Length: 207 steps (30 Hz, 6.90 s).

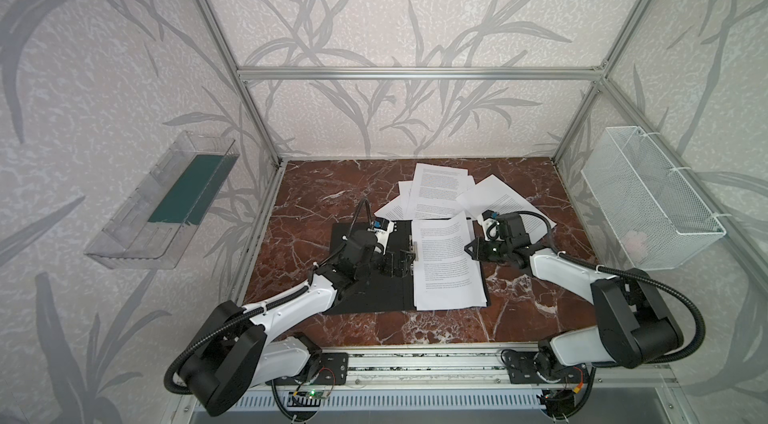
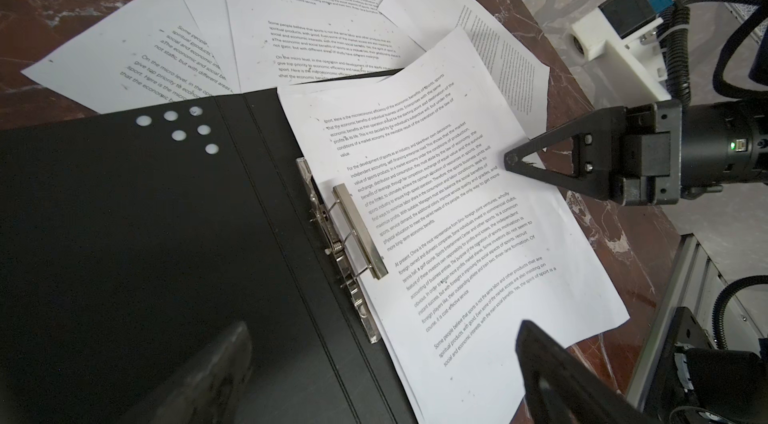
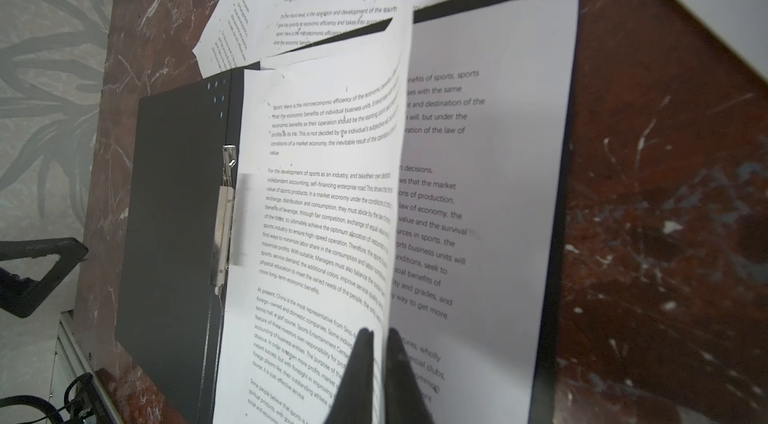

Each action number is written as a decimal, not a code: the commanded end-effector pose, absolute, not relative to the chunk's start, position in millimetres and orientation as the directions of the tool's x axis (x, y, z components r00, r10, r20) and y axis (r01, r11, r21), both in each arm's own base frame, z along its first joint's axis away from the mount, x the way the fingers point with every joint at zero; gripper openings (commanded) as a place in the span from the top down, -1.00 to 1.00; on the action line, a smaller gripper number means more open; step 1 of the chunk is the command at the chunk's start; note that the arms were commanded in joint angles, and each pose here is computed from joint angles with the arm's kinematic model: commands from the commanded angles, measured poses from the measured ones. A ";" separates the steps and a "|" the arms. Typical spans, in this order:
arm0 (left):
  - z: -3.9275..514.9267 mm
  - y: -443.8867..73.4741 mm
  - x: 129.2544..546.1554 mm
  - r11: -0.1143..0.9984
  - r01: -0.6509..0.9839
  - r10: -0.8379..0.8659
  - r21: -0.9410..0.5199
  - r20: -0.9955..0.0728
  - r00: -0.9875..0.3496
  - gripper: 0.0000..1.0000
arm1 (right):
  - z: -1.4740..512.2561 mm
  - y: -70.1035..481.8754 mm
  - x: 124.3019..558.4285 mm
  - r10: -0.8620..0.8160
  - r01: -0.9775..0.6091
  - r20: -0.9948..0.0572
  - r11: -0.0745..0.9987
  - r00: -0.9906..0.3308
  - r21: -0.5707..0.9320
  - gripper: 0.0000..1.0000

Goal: Put the files into the folder

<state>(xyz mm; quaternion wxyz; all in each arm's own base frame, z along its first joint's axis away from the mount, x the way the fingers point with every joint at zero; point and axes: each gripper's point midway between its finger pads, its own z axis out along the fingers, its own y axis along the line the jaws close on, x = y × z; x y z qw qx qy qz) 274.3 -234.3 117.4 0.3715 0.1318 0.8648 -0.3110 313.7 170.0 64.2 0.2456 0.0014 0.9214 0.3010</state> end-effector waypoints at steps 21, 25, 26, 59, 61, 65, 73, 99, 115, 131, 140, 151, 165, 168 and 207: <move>133.3 -242.1 278.0 0.753 0.490 -0.006 -0.440 -0.749 -0.663 -0.98 | 65.2 161.4 316.7 0.143 -0.128 -0.466 0.855 -0.873 0.502 -0.06; 136.7 -241.1 276.8 0.751 0.490 -0.013 -0.443 -0.751 -0.660 -0.98 | 70.4 141.7 316.7 0.151 -0.090 -0.505 0.903 -0.850 0.420 -0.51; 137.3 -240.3 276.8 0.754 0.488 -0.014 -0.440 -0.753 -0.657 -0.99 | 73.7 134.4 317.8 0.161 -0.073 -0.523 0.914 -0.837 0.399 -0.64; 157.5 -243.6 266.4 0.717 0.514 -0.052 -0.471 -0.771 -0.634 -0.98 | 32.5 -54.9 396.4 0.781 0.614 -0.356 0.623 -0.512 0.484 -1.00; 156.2 -242.4 267.3 0.724 0.510 -0.050 -0.464 -0.773 -0.633 -0.98 | 23.8 -45.9 409.2 0.770 0.586 -0.314 0.630 -0.556 0.510 -0.97; 156.2 -243.8 267.4 0.720 0.514 -0.048 -0.467 -0.772 -0.634 -0.98 | 15.2 -25.8 443.0 0.730 0.509 -0.255 0.642 -0.634 0.573 -0.90; 153.6 -243.4 267.5 0.725 0.512 -0.043 -0.461 -0.772 -0.634 -0.98 | 64.0 15.3 512.0 0.571 0.187 -0.441 0.733 -0.692 0.654 -0.91; 154.0 -246.5 267.0 0.714 0.515 -0.048 -0.475 -0.767 -0.640 -0.98 | 18.5 59.4 445.5 0.691 0.430 -0.197 0.620 -0.695 0.657 -0.98; 152.3 -244.6 268.0 0.723 0.512 -0.043 -0.464 -0.770 -0.637 -0.98 | 63.0 70.8 486.7 0.660 0.260 -0.391 0.667 -0.642 0.699 -0.98; 154.3 -245.8 266.8 0.717 0.516 -0.044 -0.468 -0.770 -0.637 -0.98 | 79.5 141.3 488.3 0.789 0.431 -0.196 0.504 -0.582 0.749 -0.98; 153.5 -245.0 267.6 0.722 0.513 -0.044 -0.465 -0.771 -0.636 -0.98 | 58.1 149.8 491.6 0.851 0.564 -0.133 0.446 -0.509 0.695 -0.98; 153.1 -251.4 266.3 0.699 0.519 -0.052 -0.492 -0.759 -0.649 -0.98 | 36.8 139.6 503.0 0.890 0.606 -0.143 0.404 -0.432 0.685 -0.98; 155.0 -249.8 266.0 0.701 0.520 -0.057 -0.488 -0.764 -0.642 -0.98 | 18.8 133.5 551.5 0.906 0.533 -0.170 0.371 -0.387 0.760 -0.98; 155.4 -249.6 266.1 0.702 0.521 -0.055 -0.485 -0.767 -0.639 -0.98 | 17.3 130.4 559.5 0.906 0.507 -0.179 0.368 -0.383 0.780 -0.98; 152.7 -251.6 266.7 0.701 0.520 -0.052 -0.488 -0.762 -0.645 -0.98 | 44.2 132.7 590.0 0.830 0.336 -0.295 0.480 -0.474 0.810 -0.61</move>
